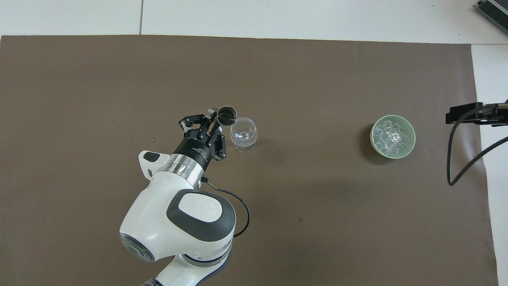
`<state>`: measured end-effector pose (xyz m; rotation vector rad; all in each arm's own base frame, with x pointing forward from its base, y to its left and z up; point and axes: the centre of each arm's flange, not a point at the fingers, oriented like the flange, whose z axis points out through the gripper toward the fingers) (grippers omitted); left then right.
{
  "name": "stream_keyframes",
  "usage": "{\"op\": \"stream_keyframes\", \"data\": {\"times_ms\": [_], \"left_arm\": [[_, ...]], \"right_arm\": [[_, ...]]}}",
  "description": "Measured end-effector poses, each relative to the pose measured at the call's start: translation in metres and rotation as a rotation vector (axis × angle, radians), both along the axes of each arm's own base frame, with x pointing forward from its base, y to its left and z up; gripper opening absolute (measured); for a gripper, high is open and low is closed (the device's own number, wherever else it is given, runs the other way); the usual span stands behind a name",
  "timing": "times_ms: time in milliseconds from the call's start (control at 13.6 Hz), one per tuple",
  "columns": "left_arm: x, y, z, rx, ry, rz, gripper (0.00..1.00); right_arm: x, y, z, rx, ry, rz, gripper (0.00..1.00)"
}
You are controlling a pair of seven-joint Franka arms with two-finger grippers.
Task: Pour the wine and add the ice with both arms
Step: 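Tilt the jigger over the wine glass with the left gripper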
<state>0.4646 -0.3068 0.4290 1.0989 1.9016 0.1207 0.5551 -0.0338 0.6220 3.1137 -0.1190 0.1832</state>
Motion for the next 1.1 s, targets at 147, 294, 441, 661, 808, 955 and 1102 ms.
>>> {"op": "stream_keyframes", "data": {"times_ms": [147, 294, 441, 661, 808, 955, 1102], "left_arm": [[0.0002, -0.0006, -0.0002, 0.021, -0.01, -0.015, 0.18], [-0.0002, -0.0019, 0.0002, 0.04, -0.02, -0.031, 0.18], [-0.0004, -0.004, 0.0012, 0.056, -0.031, -0.046, 0.18], [0.0001, -0.0088, -0.0015, 0.088, -0.046, -0.075, 0.18], [0.0011, -0.0097, -0.0029, 0.109, -0.055, -0.089, 0.18], [0.0015, -0.01, -0.0037, 0.135, -0.066, -0.107, 0.18], [0.0018, -0.0101, -0.0038, 0.167, -0.081, -0.132, 0.18]], "right_arm": [[-0.0006, 0.0, -0.0005, 0.0, 0.001, 0.0, 1.0], [-0.0013, 0.0001, -0.0013, 0.0, 0.003, 0.0, 1.0], [-0.0022, 0.0001, -0.0032, 0.0, 0.007, 0.0, 1.0], [-0.0039, 0.0002, -0.0032, 0.001, 0.007, 0.0, 1.0], [-0.0046, 0.0003, -0.0027, 0.001, 0.006, 0.0, 1.0], [-0.005, 0.0003, -0.0031, 0.001, 0.007, 0.0, 1.0], [-0.0052, 0.0003, -0.0044, 0.001, 0.01, 0.0, 1.0]]}}
